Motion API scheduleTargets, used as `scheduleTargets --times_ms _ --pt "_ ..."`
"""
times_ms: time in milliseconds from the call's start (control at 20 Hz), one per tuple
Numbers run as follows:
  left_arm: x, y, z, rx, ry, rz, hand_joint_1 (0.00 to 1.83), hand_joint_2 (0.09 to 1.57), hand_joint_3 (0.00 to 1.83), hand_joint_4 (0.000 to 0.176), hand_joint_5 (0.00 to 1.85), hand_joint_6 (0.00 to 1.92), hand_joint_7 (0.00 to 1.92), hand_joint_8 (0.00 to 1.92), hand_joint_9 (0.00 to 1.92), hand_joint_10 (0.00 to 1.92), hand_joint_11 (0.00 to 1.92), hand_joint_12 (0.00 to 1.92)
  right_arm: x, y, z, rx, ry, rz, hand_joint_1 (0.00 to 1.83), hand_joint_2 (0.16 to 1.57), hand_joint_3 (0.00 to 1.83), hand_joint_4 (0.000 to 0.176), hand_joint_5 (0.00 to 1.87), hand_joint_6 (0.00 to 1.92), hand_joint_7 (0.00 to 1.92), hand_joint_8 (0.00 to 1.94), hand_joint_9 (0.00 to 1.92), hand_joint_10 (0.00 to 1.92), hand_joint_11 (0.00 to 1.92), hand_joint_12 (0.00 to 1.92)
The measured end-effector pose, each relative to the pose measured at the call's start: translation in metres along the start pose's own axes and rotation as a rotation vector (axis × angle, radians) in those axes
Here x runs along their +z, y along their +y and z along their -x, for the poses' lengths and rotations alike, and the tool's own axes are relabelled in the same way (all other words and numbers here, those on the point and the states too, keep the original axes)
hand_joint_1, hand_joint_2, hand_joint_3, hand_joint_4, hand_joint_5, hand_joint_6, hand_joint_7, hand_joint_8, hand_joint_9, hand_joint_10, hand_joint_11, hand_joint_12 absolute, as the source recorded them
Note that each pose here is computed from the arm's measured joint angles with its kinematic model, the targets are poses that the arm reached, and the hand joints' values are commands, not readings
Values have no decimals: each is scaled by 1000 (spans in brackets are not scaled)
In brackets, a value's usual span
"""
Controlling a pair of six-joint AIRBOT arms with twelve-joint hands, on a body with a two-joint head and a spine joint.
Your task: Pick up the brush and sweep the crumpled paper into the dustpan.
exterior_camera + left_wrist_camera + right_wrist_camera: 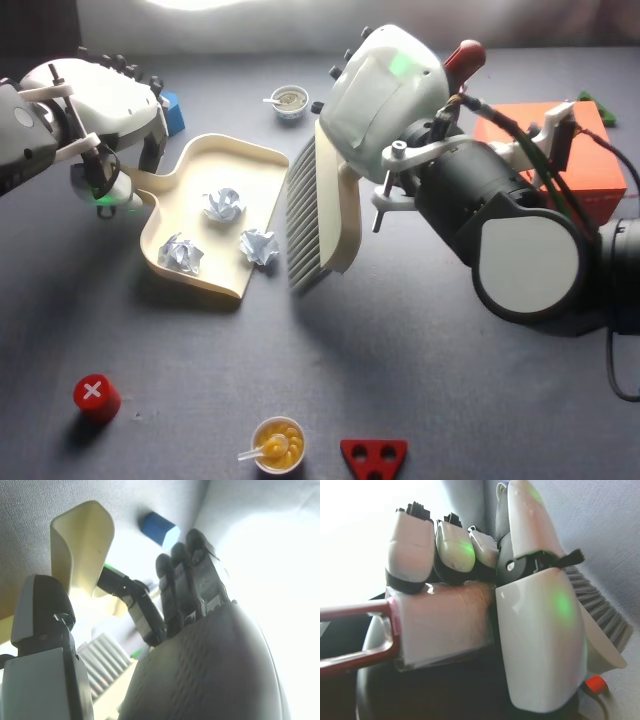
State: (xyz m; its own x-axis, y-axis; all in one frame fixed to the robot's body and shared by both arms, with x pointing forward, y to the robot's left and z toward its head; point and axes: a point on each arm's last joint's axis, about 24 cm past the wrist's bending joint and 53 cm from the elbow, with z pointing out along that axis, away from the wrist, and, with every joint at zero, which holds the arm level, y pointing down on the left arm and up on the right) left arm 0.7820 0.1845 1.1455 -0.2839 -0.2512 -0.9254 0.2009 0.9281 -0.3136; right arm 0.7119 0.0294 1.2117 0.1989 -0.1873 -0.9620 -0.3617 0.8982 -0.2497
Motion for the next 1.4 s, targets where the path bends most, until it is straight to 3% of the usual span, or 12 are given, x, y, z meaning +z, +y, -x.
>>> scheduleTargets --times_ms 350,650,700,1400 --pt "0 0 0 -7 -3 4 1115 1094 0 0 1032 894 333 4 264 4 244 10 11 20 1 25 -10 13 1508 1161 2 0 1122 1921 1334 1941 1437 1921 1558 1921" --pt "-1 -4 -2 -20 -4 0 1121 1080 0 0 1065 840 338 2 271 2 254 17 16 30 33 102 -111 37 1493 1170 5 0 1112 1921 1329 1941 1432 1921 1548 1921" --pt "-1 -4 -2 -21 -3 0 1134 1058 0 0 1119 749 345 1 287 4 278 27 16 30 34 105 -111 38 1449 1186 11 0 1106 1921 1336 1941 1440 1921 1543 1921" --pt "-1 -2 -1 -28 -7 6 1129 1066 0 0 1099 781 360 11 283 9 282 27 18 36 34 157 -113 40 1458 1180 0 0 1117 1921 1340 1941 1441 1921 1535 1921"
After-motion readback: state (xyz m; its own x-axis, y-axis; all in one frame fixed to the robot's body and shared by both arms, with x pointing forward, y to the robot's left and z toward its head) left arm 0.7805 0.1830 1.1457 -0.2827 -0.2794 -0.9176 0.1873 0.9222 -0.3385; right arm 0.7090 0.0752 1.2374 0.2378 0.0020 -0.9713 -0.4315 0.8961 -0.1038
